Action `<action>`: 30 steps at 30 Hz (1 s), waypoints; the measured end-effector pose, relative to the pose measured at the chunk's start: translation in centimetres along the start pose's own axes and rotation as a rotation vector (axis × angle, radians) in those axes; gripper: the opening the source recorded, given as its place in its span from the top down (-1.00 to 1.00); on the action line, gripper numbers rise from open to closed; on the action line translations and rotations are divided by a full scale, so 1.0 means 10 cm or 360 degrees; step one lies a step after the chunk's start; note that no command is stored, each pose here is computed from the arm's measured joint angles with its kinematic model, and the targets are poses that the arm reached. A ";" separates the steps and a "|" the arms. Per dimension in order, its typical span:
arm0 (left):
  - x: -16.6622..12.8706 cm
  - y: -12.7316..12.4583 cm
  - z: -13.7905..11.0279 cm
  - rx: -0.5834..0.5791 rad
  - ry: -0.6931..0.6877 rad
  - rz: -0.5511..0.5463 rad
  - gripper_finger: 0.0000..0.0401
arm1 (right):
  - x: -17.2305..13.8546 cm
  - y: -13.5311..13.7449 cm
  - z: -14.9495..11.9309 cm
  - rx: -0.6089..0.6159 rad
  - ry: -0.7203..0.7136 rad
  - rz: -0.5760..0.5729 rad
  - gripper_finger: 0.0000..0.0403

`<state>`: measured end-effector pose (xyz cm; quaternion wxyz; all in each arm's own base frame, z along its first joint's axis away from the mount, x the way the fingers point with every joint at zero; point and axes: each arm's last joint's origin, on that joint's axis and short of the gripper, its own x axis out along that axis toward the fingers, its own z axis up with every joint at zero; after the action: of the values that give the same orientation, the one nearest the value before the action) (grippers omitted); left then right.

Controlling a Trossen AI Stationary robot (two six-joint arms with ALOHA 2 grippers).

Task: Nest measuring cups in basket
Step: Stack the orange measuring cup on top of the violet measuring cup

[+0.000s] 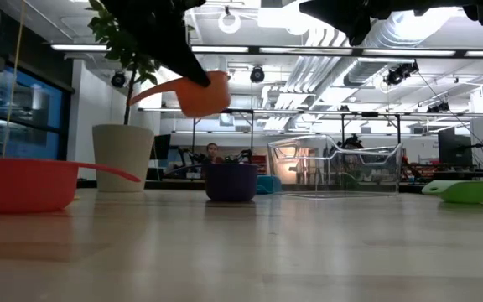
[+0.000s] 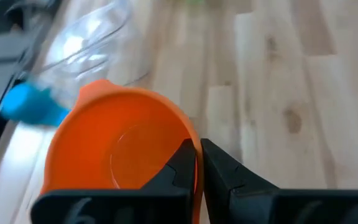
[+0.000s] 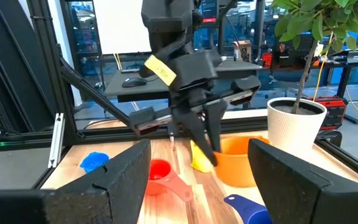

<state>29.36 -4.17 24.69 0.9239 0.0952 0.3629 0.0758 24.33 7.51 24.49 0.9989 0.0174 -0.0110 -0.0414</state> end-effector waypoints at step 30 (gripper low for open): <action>0.63 0.35 -0.19 0.0124 0.0028 -0.0104 0.97 | 0.00 0.00 -0.01 -0.0007 0.0015 -0.0021 -0.30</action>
<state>32.43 0.72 20.01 0.9182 0.1185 0.3767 0.0323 24.33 7.47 24.39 0.9987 0.0154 -0.0062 -0.0480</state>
